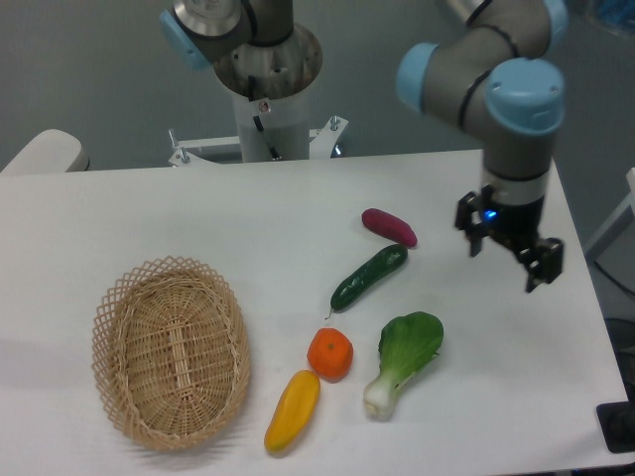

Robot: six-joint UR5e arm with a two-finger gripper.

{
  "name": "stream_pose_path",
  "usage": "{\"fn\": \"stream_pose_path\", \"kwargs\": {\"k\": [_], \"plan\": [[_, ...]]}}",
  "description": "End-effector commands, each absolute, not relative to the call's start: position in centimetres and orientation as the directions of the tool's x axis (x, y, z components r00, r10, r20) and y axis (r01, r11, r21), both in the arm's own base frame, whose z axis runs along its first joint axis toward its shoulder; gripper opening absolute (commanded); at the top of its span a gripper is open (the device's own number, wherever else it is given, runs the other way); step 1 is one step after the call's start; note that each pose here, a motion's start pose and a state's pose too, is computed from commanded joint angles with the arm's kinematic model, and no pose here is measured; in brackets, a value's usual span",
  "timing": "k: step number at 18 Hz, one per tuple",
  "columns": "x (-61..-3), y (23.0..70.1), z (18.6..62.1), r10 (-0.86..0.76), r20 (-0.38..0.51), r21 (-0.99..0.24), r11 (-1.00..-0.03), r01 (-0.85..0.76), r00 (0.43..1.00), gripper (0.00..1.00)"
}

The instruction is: Place the cucumber on the table

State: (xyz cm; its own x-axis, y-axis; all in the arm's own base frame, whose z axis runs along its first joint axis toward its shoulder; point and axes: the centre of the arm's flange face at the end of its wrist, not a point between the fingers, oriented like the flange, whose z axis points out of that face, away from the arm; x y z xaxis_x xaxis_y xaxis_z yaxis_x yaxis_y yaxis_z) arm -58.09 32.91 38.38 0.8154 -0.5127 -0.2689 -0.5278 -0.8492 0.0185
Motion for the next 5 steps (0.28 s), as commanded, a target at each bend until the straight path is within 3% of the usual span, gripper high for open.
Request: {"fn": "stream_pose_path", "kwargs": {"k": [5], "plan": [[-59.1,30.4,38.6,-0.573,-0.25,0.028,-0.81,-0.585,0.781,1.0]]}}
